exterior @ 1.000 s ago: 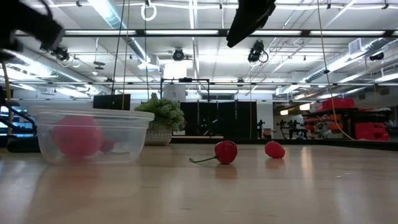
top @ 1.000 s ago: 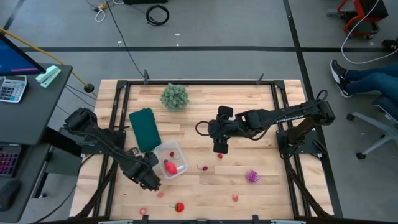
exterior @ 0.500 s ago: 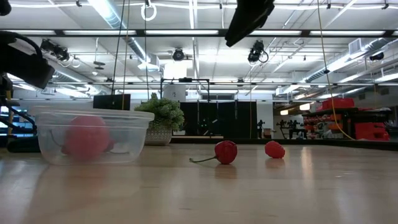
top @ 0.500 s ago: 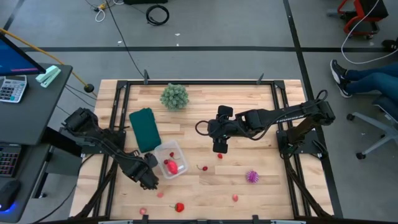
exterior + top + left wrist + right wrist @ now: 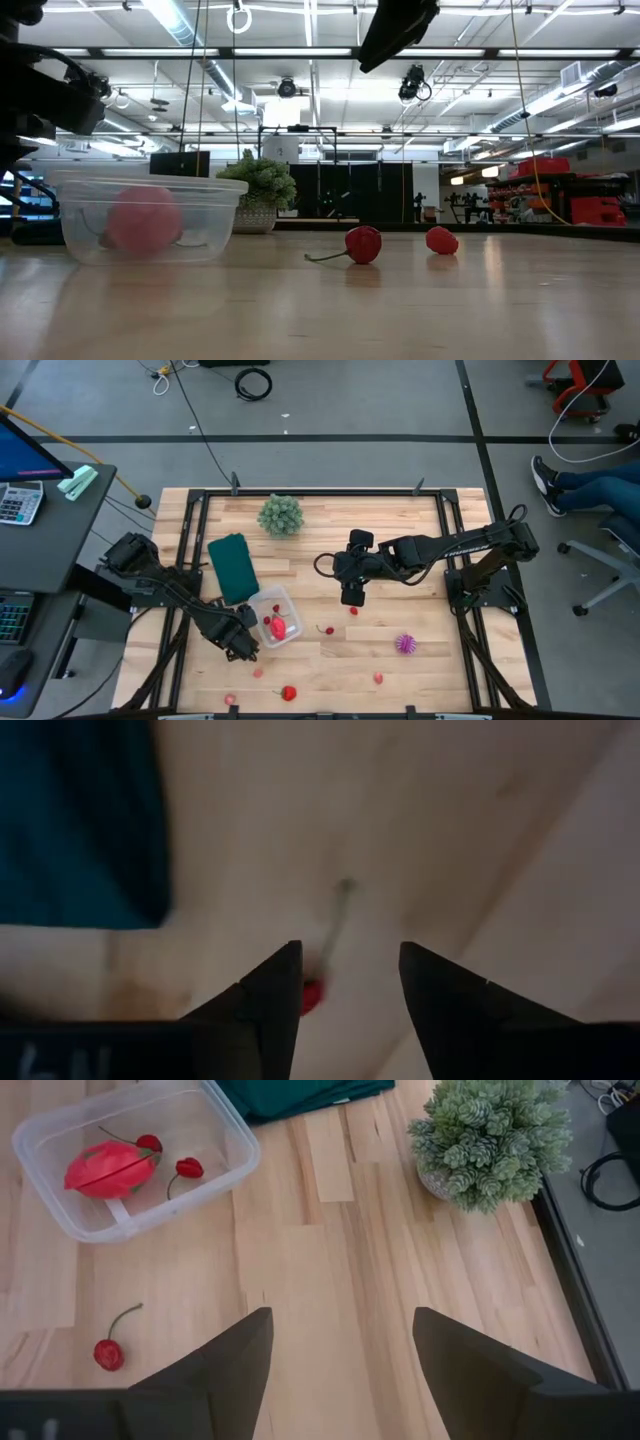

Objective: Pick and placing Produce into tupperware
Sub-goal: Put the red cherry into the transparent bin

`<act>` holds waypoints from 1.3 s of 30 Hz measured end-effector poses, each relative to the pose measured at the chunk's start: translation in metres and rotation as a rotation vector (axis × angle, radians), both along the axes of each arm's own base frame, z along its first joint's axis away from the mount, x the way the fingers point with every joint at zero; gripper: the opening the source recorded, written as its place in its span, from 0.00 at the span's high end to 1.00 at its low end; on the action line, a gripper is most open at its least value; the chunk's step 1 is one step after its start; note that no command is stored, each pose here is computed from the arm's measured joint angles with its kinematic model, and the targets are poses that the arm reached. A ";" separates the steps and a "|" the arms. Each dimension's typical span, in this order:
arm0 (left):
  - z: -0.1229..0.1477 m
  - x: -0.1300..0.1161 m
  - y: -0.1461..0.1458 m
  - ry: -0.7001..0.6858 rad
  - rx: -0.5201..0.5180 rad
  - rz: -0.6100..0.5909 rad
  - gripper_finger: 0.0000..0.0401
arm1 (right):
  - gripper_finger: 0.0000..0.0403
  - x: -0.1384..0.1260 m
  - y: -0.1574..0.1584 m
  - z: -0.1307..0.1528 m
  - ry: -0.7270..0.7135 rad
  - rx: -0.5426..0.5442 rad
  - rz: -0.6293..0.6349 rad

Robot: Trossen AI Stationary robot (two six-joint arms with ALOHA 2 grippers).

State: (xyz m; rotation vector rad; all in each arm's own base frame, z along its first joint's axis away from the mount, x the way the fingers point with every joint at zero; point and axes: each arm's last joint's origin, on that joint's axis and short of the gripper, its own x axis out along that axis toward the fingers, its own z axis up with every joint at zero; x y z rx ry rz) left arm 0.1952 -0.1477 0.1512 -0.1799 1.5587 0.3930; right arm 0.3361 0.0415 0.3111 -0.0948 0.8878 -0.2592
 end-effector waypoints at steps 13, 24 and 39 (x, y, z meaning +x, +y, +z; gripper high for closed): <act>-0.004 0.001 0.000 -0.021 0.014 0.004 0.59 | 0.38 0.000 0.000 0.000 -0.001 0.002 -0.002; -0.017 0.003 -0.001 0.032 0.061 0.003 0.60 | 0.38 0.000 0.000 0.000 -0.001 0.002 -0.002; -0.015 0.009 -0.007 -0.013 0.021 0.057 0.97 | 0.38 0.000 0.000 0.000 0.000 0.003 -0.003</act>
